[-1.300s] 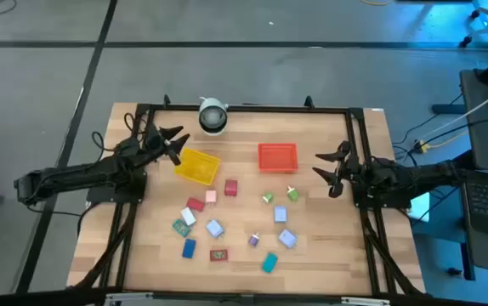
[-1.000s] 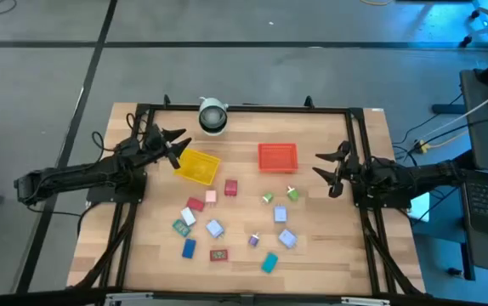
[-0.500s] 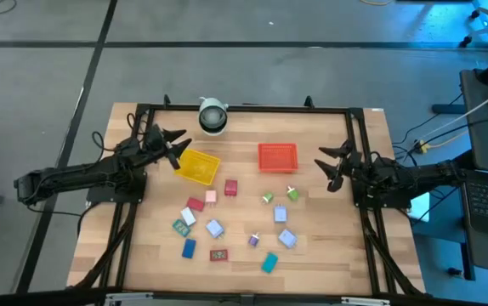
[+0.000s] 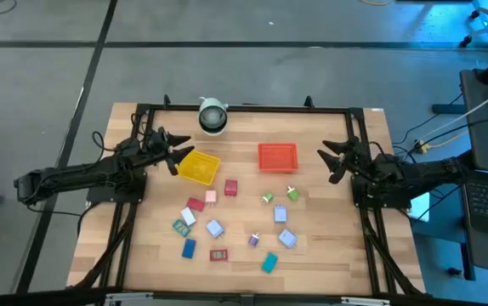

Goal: Pick & Place Office items
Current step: Put the right green charger adapter into the orange bin

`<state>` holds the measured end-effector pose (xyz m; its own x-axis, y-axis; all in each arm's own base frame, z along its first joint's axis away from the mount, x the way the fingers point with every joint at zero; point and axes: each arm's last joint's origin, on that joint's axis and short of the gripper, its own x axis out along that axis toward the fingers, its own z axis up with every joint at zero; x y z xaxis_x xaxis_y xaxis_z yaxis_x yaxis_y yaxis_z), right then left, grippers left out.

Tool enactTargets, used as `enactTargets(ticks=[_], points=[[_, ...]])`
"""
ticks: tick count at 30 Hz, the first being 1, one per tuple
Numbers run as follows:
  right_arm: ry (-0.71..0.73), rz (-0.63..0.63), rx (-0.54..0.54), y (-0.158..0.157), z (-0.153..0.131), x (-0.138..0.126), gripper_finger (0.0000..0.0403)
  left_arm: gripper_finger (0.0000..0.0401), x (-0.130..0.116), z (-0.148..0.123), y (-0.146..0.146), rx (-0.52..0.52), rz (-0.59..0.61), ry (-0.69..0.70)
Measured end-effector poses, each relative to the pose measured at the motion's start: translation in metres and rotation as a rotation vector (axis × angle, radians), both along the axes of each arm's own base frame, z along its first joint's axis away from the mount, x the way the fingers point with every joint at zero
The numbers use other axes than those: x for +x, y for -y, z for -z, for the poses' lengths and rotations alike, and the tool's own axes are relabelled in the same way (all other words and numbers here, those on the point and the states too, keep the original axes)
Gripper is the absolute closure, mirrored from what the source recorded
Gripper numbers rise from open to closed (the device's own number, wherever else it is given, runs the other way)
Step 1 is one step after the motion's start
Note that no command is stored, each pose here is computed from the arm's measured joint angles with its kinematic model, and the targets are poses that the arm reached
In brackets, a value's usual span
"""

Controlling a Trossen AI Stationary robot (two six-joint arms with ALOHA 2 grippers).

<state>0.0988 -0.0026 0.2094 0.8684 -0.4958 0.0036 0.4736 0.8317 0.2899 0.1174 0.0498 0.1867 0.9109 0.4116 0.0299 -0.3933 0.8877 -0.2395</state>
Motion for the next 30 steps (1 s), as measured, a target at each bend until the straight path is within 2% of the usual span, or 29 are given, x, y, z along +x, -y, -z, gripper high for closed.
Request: enactTargets(ticks=[4, 9, 11, 16, 19, 22, 30], points=[[-0.078, 0.046, 0.139, -0.001, -0.017, 0.009, 0.0177, 0.0189, 0.0, 0.0, 0.0, 0.014, -0.004, -0.006], [-0.276, 0.064, 0.294, -0.006, -0.036, 0.032, 0.0177, 0.0189, 0.0, 0.0, 0.0, 0.016, -0.003, -0.007], [-0.384, 0.059, 0.322, -0.009, -0.036, 0.047, 0.0177, 0.0189, 0.0, 0.0, 0.0, 0.016, -0.003, -0.007], [-0.654, -0.06, 0.391, -0.021, -0.038, 0.09, 0.0177, 0.0189, 0.0, 0.001, 0.0, 0.015, -0.003, -0.014], [-0.801, -0.063, 0.41, -0.025, -0.039, 0.11, 0.0177, 0.0189, 0.0, 0.001, 0.0, 0.014, -0.003, -0.015], [-0.927, -0.021, 0.461, -0.029, -0.03, 0.124, 0.0177, 0.0189, 0.0, 0.001, 0.0, 0.014, -0.001, -0.016], [-1.191, -0.163, 0.63, -0.046, 0.012, 0.146, 0.0175, 0.0189, 0.001, 0.002, 0.002, 0.013, 0.075, -0.022]])
